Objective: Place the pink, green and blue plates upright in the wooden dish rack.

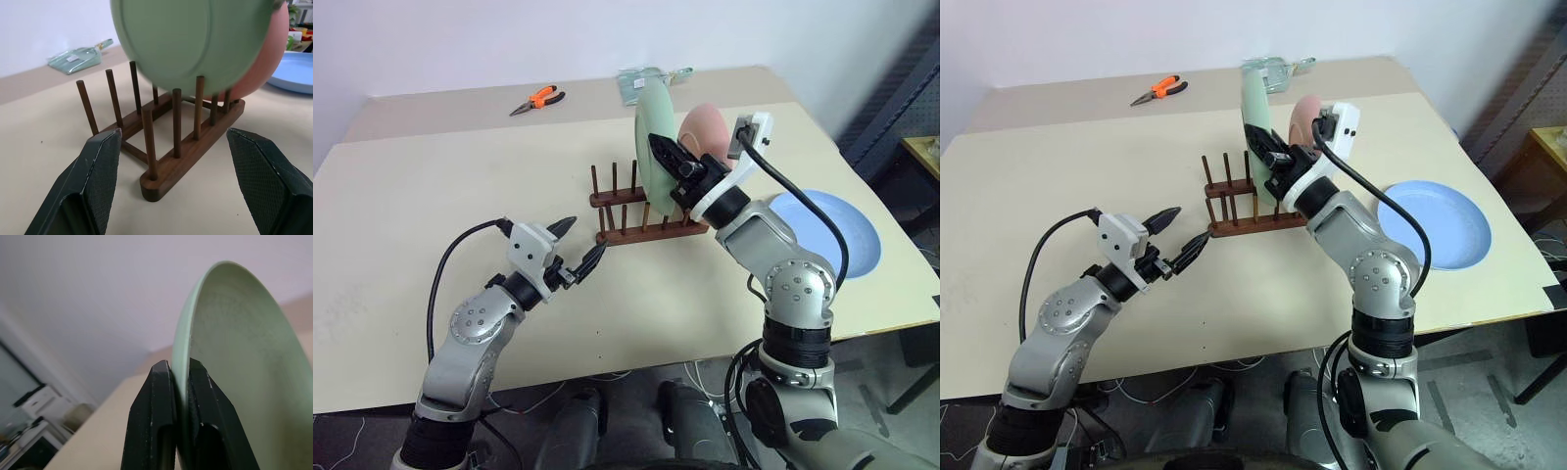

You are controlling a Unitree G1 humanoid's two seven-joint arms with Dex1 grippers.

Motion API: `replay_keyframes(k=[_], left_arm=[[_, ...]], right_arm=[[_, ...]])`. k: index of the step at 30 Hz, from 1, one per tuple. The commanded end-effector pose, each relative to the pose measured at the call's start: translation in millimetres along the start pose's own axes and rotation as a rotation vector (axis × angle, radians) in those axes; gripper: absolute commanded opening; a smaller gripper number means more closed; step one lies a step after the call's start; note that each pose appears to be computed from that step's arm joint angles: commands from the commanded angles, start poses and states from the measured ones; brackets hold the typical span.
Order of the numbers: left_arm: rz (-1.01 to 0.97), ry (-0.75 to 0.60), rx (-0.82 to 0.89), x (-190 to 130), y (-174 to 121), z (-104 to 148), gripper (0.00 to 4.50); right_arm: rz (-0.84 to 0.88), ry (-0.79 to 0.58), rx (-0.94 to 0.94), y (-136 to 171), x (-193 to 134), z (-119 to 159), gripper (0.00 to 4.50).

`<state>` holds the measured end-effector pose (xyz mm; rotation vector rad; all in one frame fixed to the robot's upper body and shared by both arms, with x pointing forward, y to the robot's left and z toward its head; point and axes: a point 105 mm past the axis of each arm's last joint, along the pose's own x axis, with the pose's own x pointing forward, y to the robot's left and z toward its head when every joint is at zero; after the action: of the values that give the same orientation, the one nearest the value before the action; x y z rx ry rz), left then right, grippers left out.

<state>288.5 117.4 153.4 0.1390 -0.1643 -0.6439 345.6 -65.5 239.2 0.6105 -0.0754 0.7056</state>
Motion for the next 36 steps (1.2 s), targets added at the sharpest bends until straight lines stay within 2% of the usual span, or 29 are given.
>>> replay_keyframes(k=[1, 3, 5, 9, 12, 14, 17, 19, 20, 24, 26, 28, 33, 36], left_arm=[[-0.017, -0.052, 0.032, 1, -4, 16, 3.56], [-0.018, -0.05, 0.033, 1, -5, 16, 3.56], [-0.02, -0.046, 0.03, 1, -6, 14, 3.56], [-0.024, -0.043, 0.029, 1, -6, 13, 3.56], [-0.02, -0.042, 0.03, 1, -5, 13, 3.56], [-0.014, -0.039, 0.038, 1, -3, 12, 3.56], [-0.023, -0.035, 0.024, 1, -3, 10, 3.56], [-0.037, -0.034, 0.018, 3, -6, 8, 3.56], [-0.049, -0.034, 0.023, 4, -7, 7, 3.56], [-0.072, -0.037, 0.022, 9, -9, 6, 3.56], [-0.092, -0.037, 0.024, 12, -11, 5, 3.56], [-0.113, -0.035, 0.025, 14, -13, 4, 3.56], [-0.13, -0.043, 0.023, 17, -14, 3, 3.56], [-0.139, -0.046, 0.031, 19, -15, 4, 3.56]], right_arm=[[0.043, -0.035, -0.055, 13, 5, 15, 0.77], [0.047, -0.038, -0.111, 14, 6, 18, 1.54], [0.075, -0.077, -0.318, 24, 7, 31, 2.52], [0.144, -0.111, -0.631, 40, 4, 47, 2.52], [0.113, -0.166, -0.857, 38, -3, 71, 2.52], [-0.001, -0.246, -0.814, 19, -13, 105, 2.52], [-0.196, -0.319, -0.759, -22, -41, 145, 3.34], [-0.255, -0.298, -0.782, -40, -61, 152, 4.3], [-0.298, -0.268, -0.81, -51, -71, 152, 4.44], [-0.451, -0.047, -0.911, -94, -105, 131, 4.44], [-0.453, 0.185, -0.981, -113, -126, 90, 4.44], [-0.463, 0.357, -1.006, -127, -146, 57, 4.44], [-0.494, 0.531, -0.983, -145, -168, 11, 4.44], [-0.553, 0.572, -0.984, -158, -175, 3, 4.44]])
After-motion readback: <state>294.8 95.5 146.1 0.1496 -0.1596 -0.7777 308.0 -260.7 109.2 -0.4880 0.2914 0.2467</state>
